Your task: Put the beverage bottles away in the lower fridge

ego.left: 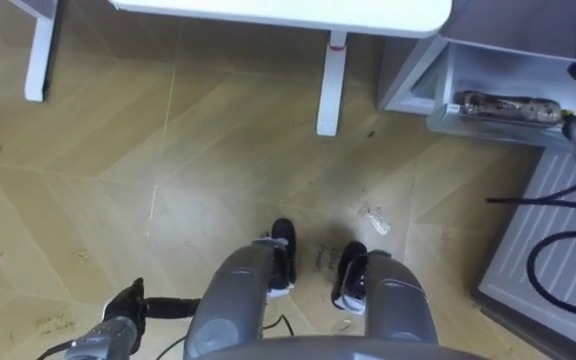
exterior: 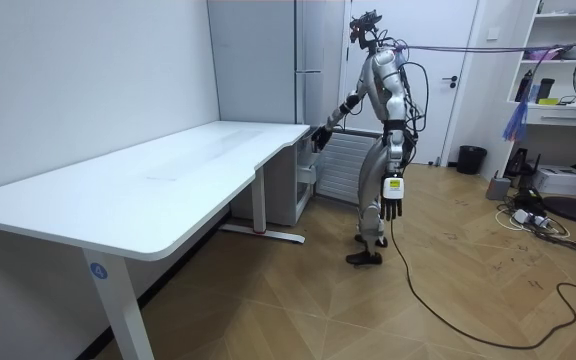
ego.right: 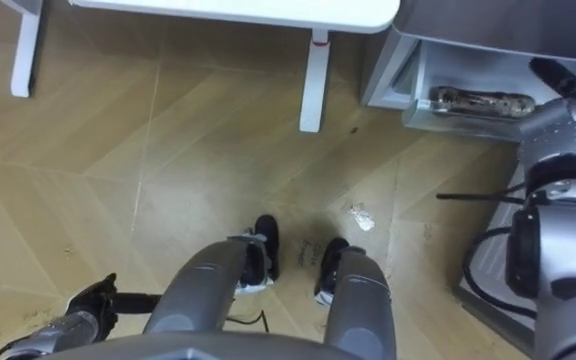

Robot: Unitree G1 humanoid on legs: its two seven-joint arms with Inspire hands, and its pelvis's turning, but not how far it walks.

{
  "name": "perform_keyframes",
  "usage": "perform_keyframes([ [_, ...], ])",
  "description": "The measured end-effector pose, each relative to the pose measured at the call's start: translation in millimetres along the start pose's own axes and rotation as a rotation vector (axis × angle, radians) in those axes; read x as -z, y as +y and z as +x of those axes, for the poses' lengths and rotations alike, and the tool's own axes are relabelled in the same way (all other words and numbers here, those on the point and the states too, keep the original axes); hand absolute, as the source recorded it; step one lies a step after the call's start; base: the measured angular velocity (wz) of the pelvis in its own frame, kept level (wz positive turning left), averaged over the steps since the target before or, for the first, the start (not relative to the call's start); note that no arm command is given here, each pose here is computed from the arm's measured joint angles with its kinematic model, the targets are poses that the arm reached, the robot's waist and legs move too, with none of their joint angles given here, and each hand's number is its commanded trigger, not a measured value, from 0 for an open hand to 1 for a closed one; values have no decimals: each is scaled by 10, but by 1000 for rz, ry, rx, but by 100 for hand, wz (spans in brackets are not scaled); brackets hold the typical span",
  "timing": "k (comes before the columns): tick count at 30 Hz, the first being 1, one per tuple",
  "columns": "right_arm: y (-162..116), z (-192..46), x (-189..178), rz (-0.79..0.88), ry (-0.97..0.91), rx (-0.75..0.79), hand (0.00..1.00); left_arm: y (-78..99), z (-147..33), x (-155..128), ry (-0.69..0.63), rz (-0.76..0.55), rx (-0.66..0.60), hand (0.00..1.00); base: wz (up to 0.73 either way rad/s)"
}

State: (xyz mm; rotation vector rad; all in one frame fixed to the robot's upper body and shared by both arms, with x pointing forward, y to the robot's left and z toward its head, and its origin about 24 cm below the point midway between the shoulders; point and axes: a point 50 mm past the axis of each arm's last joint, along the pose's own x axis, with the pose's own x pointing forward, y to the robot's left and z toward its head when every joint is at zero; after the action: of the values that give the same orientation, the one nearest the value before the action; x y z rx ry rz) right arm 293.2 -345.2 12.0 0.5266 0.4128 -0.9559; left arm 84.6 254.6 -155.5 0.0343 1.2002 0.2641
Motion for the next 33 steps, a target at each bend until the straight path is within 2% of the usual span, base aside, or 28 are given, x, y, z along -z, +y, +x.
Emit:
perform_keyframes([
  [3,-83,14,35,-49,-8,18,0,0,0,-3,-1,1,1,0,0],
  [10,-553,52,296,-212,22,73,0,-7,-2,7,1,0,24,0,3],
  [18,-891,45,487,-234,99,163,0,29,-7,18,5,-12,27,0,-3],
  [25,-956,30,578,-19,183,219,0,36,-7,30,20,-41,26,0,-3],
  [30,-894,24,616,237,243,213,0,111,-10,16,25,-31,6,0,-9],
  [33,-830,29,584,314,247,196,0,107,-8,4,25,-28,7,0,-3],
])
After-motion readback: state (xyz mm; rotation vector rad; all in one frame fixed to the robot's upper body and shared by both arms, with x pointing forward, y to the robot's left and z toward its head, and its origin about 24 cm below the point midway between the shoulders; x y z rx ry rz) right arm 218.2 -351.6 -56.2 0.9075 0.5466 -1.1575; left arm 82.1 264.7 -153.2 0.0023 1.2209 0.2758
